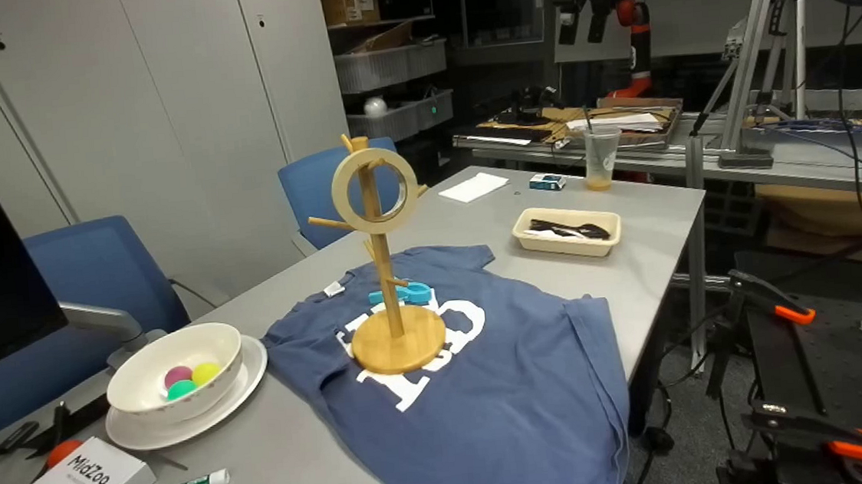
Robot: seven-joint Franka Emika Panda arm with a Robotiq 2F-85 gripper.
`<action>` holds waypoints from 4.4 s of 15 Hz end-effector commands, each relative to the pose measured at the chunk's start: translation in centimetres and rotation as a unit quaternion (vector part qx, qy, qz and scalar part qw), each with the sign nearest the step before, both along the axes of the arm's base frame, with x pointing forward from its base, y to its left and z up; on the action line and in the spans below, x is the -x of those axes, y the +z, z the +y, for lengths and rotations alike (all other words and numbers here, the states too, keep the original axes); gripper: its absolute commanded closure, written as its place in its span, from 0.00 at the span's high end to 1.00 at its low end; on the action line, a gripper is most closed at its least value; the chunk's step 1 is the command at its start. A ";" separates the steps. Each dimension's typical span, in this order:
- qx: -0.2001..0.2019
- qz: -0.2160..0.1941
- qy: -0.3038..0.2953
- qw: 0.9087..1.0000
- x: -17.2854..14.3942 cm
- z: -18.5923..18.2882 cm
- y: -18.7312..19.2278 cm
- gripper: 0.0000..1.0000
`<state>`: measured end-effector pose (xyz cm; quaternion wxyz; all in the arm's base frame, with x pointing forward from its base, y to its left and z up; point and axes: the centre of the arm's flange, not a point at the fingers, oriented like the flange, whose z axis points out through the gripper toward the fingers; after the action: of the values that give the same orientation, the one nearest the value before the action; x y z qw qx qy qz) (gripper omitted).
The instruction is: Take the masking tape off the hanger and put it on the table
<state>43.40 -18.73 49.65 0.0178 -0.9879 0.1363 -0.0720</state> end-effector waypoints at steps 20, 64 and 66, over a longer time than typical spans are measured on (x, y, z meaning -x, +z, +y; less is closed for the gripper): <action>0.007 0.027 0.032 0.999 -2.2 4.4 -3.3 1.00; 0.071 -0.131 0.116 0.982 -3.2 26.8 -12.1 1.00; 0.064 -0.123 0.123 0.983 -3.0 26.6 -11.3 1.00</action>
<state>46.37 7.87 38.36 -0.0205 -0.9797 0.0054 -0.1993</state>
